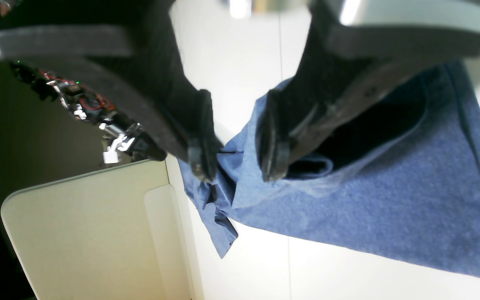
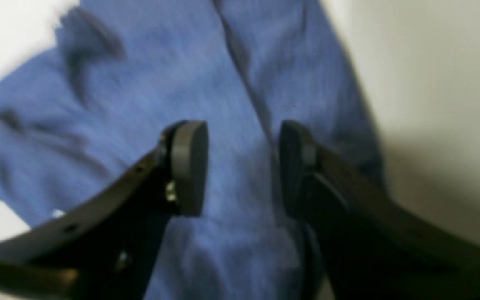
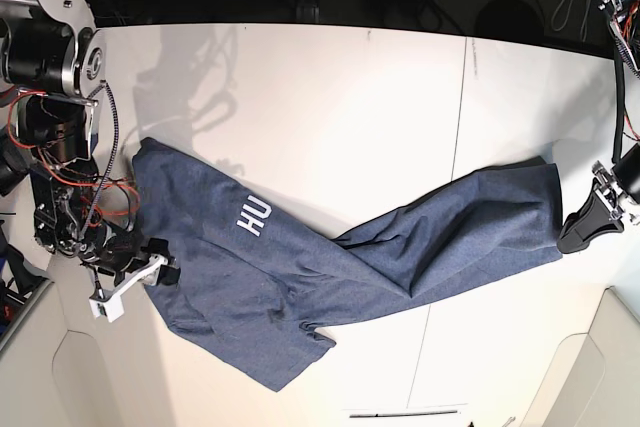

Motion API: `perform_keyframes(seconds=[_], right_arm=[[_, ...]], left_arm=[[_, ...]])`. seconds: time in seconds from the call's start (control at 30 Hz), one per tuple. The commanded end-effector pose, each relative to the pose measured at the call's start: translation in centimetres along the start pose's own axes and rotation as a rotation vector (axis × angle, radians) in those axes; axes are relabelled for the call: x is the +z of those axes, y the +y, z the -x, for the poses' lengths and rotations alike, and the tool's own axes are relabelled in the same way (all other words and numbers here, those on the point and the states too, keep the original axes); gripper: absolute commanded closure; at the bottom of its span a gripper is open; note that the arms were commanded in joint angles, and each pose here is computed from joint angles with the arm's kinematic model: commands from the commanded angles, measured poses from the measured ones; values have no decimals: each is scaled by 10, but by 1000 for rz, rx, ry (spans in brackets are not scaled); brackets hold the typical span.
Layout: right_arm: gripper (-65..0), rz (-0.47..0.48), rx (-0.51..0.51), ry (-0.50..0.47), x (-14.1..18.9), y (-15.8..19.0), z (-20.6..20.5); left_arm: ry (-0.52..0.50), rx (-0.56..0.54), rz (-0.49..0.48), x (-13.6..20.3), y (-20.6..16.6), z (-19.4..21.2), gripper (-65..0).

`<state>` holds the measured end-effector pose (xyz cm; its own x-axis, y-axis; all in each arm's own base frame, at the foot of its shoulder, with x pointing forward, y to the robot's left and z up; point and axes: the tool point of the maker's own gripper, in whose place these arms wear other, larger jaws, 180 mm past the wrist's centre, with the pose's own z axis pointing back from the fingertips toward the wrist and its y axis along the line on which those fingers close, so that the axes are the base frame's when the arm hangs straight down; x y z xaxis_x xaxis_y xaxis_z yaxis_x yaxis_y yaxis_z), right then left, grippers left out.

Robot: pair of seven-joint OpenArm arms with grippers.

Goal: Layout the t-shirt on the table in an organized manner, then fold the t-shirt properly
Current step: 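Grasp the shirt hem with the right gripper and drag it outward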

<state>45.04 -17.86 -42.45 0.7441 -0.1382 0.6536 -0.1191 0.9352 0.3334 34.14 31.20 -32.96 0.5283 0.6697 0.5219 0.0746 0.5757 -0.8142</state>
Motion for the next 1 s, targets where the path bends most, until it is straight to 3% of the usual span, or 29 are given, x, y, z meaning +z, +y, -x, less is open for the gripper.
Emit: perform_keyframes(seconds=[0.0, 0.13, 0.47, 0.63, 0.77, 0.97], right_arm=[[-278, 2, 14, -75, 4, 0, -30], [-278, 60, 16, -54, 2, -12, -22], [-271, 23, -4, -31, -7, 4, -4], [-178, 0, -11, -37, -13, 17, -2], [0, -1, -12, -91, -13, 18, -11], [0, -5, -16, -155, -11, 19, -24]], left_arm=[[-52, -41, 29, 3, -12, -24, -226], [-52, -41, 30, 3, -12, -24, -226], [-55, -41, 30, 3, -12, -24, -226], [-55, -41, 30, 3, -12, -24, -226], [-55, -41, 30, 3, -12, -24, -226], [-55, -40, 30, 3, -12, -24, -226]])
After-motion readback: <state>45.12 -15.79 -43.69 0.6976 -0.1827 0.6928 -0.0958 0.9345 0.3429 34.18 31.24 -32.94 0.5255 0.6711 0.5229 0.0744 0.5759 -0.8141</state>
